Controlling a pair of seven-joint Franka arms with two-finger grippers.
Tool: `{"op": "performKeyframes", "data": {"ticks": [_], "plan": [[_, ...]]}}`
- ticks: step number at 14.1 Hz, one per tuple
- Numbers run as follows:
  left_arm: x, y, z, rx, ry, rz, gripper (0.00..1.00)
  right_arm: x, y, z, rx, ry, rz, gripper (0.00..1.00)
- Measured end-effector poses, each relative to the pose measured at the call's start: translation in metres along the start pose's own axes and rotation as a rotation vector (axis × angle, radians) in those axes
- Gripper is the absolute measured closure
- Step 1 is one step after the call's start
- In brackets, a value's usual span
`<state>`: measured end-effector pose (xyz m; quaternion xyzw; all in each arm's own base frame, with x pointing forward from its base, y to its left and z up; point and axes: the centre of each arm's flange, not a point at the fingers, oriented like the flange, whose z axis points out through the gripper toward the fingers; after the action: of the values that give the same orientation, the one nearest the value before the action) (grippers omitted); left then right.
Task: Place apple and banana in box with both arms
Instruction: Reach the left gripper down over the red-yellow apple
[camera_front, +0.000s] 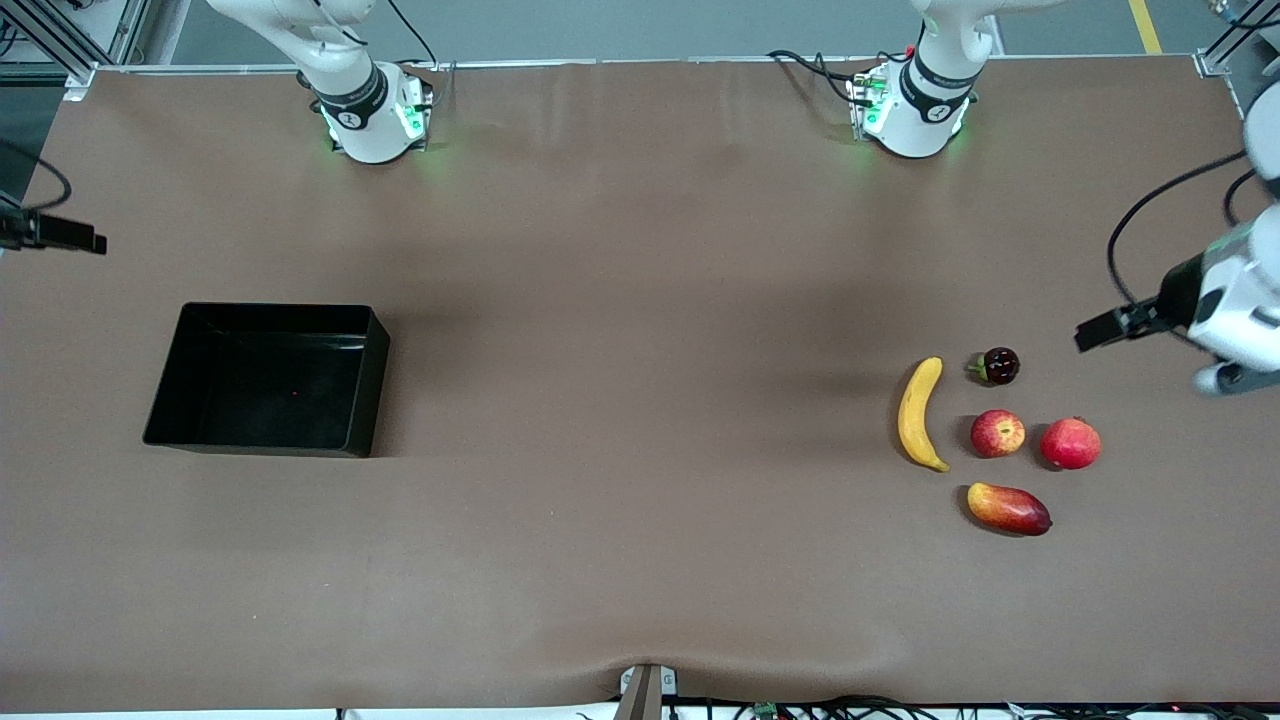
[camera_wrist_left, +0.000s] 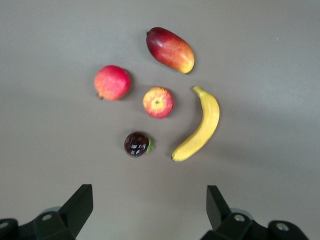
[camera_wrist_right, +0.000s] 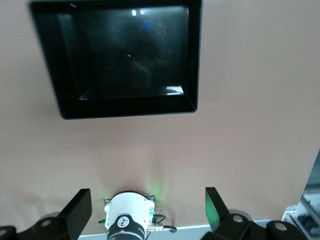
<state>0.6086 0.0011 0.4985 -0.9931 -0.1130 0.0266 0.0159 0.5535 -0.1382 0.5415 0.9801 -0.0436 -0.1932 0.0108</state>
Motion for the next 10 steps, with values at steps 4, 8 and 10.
{"op": "performKeyframes", "data": {"ticks": [4,8,10], "plan": [[0.016,-0.009,0.104,-0.016,0.025,-0.02,0.0,0.065,0.016,0.06,-0.006,-0.016,0.007,0.0],[0.037,-0.015,0.19,-0.03,0.023,-0.038,0.0,0.117,0.054,0.129,-0.014,0.057,-0.052,0.0],[0.043,-0.012,0.217,-0.038,0.034,-0.036,0.0,0.135,0.084,0.169,-0.007,0.104,-0.078,0.0]]}}
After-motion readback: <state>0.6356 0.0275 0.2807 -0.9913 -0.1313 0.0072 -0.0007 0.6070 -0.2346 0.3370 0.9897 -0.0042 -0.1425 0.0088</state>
